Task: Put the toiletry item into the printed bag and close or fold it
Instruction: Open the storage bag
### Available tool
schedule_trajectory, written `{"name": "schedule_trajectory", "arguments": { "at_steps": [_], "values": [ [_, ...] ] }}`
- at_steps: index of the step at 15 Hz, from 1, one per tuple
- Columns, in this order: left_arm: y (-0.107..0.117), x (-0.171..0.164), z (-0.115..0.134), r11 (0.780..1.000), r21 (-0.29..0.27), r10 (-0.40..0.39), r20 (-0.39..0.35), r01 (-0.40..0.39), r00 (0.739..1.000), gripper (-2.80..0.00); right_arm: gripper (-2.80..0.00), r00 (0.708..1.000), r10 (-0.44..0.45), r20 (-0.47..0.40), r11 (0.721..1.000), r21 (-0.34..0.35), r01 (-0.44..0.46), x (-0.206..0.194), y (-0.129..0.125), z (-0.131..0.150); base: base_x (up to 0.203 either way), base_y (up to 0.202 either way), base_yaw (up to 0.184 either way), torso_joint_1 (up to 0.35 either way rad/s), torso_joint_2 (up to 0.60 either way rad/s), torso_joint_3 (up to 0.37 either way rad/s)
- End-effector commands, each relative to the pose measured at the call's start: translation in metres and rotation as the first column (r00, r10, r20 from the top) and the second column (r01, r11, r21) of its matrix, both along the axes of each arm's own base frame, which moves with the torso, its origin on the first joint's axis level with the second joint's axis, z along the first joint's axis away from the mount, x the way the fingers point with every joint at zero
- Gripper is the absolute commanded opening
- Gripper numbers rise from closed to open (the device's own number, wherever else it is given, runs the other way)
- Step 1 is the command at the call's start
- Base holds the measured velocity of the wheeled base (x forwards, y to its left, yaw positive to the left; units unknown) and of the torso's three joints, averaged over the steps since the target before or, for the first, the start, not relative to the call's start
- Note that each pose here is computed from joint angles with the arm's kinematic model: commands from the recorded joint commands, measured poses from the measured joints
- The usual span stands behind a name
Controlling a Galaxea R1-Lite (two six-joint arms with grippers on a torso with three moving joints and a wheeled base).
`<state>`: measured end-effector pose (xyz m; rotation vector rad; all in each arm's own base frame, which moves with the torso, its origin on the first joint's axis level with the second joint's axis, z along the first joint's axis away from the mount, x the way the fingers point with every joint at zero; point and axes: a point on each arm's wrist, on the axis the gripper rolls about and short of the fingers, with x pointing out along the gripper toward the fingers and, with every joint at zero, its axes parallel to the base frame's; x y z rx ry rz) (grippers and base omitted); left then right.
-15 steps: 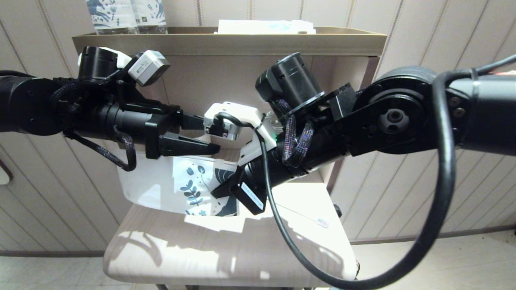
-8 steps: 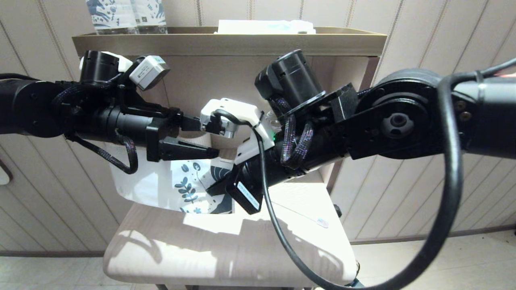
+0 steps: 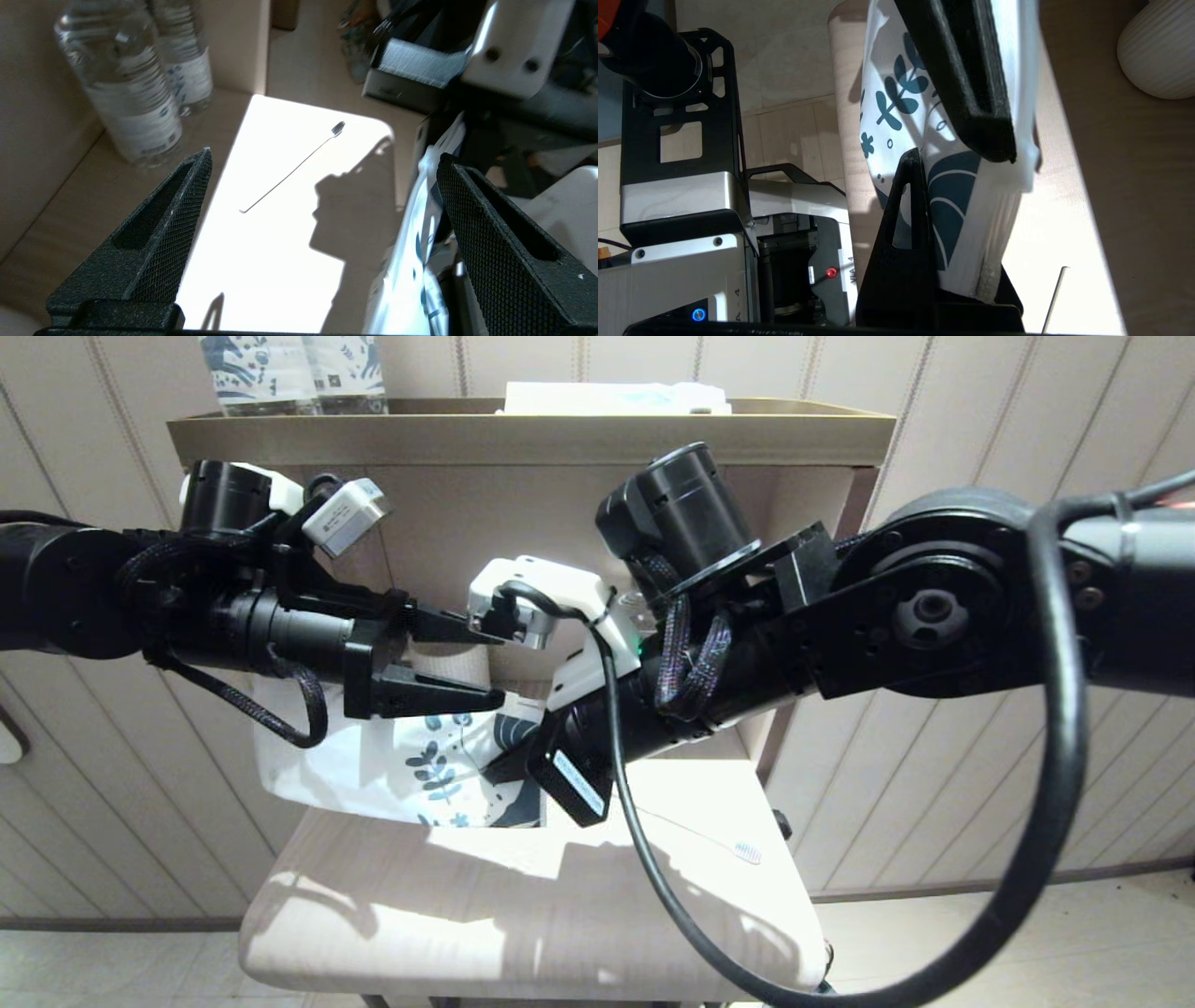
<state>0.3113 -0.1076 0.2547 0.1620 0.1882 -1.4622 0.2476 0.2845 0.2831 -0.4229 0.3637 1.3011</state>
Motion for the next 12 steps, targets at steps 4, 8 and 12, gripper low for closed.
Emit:
{"name": "schedule_trajectory", "arguments": {
  "at_steps": [4,8,12],
  "values": [
    [0.002,-0.003,0.002,1.0,0.007,0.0,0.02,0.0,1.0,0.0,-2.8,1.0,0.005,-0.003,1.0,-0.004,-0.005,-0.001,0.0,-0.001,0.0,0.0,0.0,0.0,0.0,0.0],
    [0.005,-0.011,0.008,0.999,-0.017,-0.037,0.006,0.037,0.999,0.0,-2.8,1.0,0.008,0.003,1.0,0.002,-0.008,0.0,0.003,0.0,0.0,0.0,0.0,0.0,0.0,0.0],
    [0.005,-0.015,0.009,0.998,-0.021,-0.067,-0.052,0.066,0.996,0.0,-2.8,1.0,0.013,0.003,1.0,0.004,-0.013,-0.001,0.004,0.0,0.0,0.0,0.0,0.0,0.0,0.0]
  ]
}}
